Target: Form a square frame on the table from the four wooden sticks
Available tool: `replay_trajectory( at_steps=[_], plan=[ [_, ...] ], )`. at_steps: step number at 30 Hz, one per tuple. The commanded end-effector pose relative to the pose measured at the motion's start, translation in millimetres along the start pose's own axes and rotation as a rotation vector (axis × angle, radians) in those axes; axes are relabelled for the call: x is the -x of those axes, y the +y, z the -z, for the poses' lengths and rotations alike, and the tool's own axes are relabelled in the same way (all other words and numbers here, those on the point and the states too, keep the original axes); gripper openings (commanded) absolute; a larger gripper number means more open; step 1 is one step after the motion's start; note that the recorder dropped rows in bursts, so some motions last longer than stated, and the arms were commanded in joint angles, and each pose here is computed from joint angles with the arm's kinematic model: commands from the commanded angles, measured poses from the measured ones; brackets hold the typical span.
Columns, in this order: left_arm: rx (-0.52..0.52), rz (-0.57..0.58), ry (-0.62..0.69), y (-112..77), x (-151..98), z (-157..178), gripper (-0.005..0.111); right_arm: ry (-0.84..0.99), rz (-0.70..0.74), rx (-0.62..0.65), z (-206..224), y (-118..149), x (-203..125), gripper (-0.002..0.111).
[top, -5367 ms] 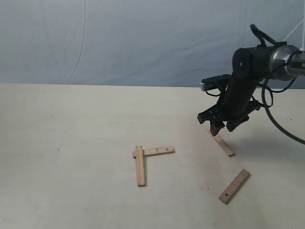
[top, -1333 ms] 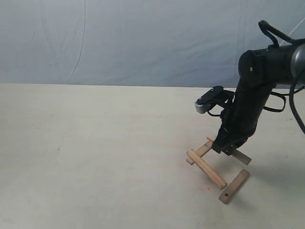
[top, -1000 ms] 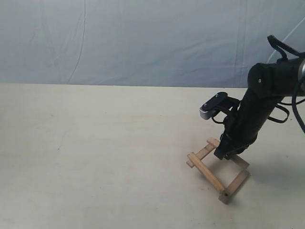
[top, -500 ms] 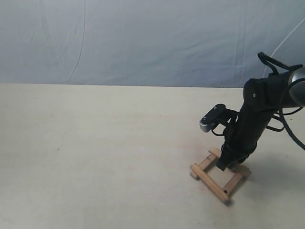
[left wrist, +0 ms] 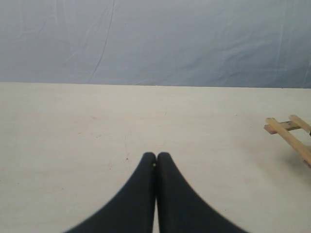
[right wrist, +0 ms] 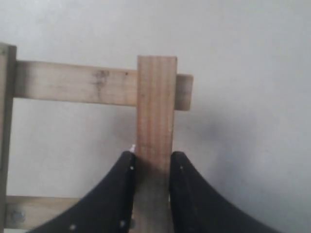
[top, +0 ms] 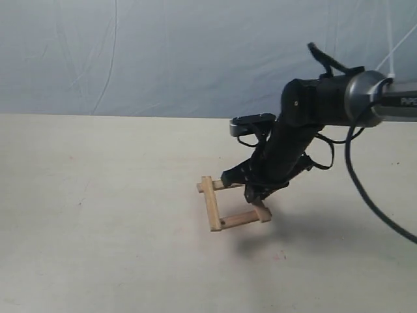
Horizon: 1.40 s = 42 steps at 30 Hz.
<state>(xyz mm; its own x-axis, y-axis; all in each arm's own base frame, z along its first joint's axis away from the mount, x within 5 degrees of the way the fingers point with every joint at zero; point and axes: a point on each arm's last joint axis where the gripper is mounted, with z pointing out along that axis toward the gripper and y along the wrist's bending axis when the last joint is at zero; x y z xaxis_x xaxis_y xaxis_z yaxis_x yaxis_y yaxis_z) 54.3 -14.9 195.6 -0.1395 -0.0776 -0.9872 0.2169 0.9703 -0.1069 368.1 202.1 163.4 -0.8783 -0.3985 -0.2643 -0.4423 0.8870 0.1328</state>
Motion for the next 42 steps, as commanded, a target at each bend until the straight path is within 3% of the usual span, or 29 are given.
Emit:
replay_trajectory(
  at_steps=[1,6,19,21,26,29,34,36,40,42],
  plan=[
    [-0.006,-0.006,-0.004,-0.2,-0.8,0.2,0.000,0.061,-0.114,-0.047,-20.3,20.7,6.9,-0.001],
    [-0.006,-0.006,-0.004,-0.2,-0.8,0.2,0.000,0.071,-0.224,-0.046,-38.9,31.2,12.9,-0.001],
    [-0.006,-0.006,-0.004,-0.2,-0.8,0.2,0.000,0.094,-0.237,-0.071,-53.7,34.4,11.0,0.000],
    [-0.006,-0.006,-0.004,-0.2,-0.8,0.2,0.000,0.096,-0.245,-0.071,-53.7,34.5,10.8,0.006],
    [-0.006,-0.006,-0.004,-0.2,-0.8,0.2,0.000,0.098,-0.263,-0.068,-53.7,34.8,10.5,0.043],
    [-0.006,-0.006,-0.004,-0.2,-0.8,0.2,0.000,0.090,-0.282,-0.072,-52.0,34.8,12.1,0.051],
    [-0.006,-0.006,-0.004,-0.2,-0.8,0.2,0.000,0.043,-0.291,-0.070,-32.9,36.5,17.5,0.048],
    [-0.006,-0.006,-0.004,-0.2,-0.8,0.2,0.000,0.024,-0.268,-0.092,-21.5,34.5,19.3,0.038],
    [-0.006,-0.006,-0.004,-0.2,-0.8,0.2,0.000,0.026,-0.251,-0.144,-1.1,22.4,19.5,-0.001],
    [-0.006,-0.006,-0.004,-0.2,-0.8,0.2,0.000,0.065,-0.228,-0.166,8.0,5.2,16.3,0.000]
  ],
)
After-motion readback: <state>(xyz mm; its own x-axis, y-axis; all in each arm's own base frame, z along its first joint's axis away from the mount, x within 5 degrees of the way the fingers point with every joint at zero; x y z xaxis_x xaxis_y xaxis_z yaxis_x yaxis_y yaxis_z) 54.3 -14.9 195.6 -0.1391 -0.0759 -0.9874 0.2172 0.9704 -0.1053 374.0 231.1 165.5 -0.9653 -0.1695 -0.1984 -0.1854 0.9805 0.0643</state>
